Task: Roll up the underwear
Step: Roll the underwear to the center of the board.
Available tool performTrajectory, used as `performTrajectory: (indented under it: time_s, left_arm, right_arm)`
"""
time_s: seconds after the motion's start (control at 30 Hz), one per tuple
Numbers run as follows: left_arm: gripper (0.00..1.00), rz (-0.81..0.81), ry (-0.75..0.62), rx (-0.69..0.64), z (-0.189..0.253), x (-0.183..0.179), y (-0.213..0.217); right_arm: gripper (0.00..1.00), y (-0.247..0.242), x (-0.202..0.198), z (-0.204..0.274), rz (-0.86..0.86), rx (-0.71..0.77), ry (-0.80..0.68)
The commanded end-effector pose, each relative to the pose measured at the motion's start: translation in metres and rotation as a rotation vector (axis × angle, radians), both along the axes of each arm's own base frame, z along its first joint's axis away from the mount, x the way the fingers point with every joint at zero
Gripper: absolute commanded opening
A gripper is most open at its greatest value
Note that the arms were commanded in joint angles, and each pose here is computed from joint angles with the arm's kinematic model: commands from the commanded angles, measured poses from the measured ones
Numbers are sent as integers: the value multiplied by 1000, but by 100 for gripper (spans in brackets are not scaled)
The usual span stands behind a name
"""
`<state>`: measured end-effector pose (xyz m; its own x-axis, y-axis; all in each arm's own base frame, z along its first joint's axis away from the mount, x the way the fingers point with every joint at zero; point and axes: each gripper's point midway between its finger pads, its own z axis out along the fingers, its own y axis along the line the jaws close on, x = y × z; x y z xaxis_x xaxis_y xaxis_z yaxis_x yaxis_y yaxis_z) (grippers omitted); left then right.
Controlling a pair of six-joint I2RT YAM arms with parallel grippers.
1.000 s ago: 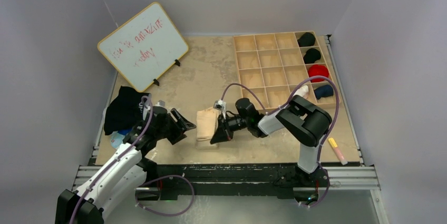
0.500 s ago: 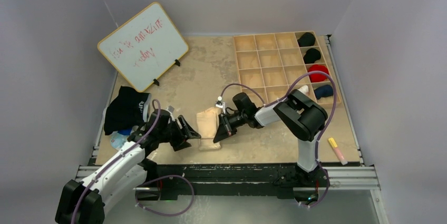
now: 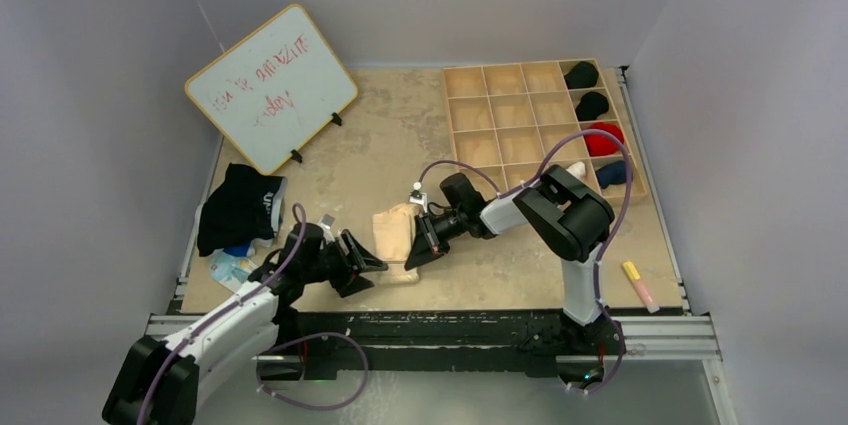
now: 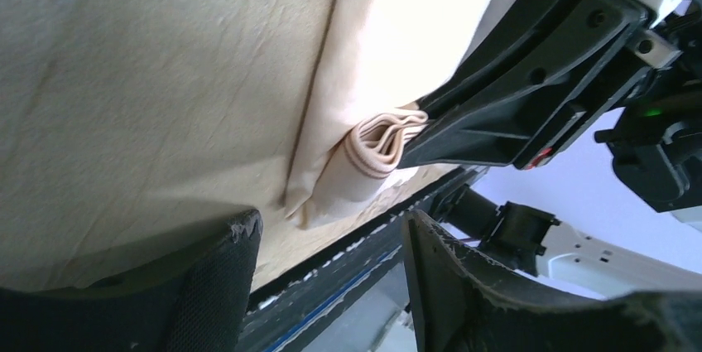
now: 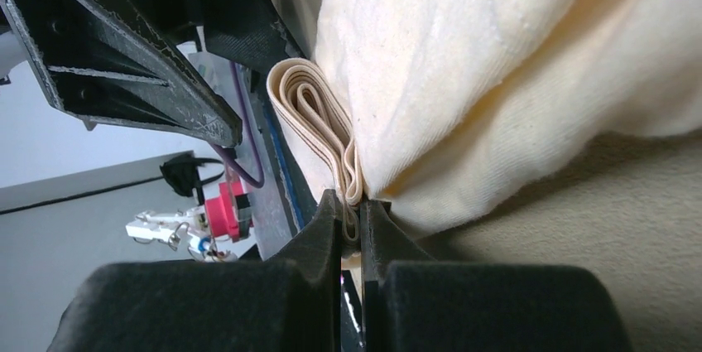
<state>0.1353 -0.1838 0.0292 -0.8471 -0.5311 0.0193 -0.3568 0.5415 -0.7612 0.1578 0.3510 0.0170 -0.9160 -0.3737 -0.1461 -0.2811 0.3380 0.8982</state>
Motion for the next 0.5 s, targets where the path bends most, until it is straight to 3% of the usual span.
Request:
performTrajectory:
  time_s: [0.0,0.2,0.47]
  left_arm:
    - [61,69,-23,-8,-11,14,-1]
    - [55,70,67,80,-36,7,3]
    - [23,120,128,183,-58,1,14]
  right_arm:
    - [0,-19,-5,-42,-50,-175,50]
    - [2,-17,-3,-42,-51,-173,59]
    - [7,-12,2,-29,-14,-116,-7]
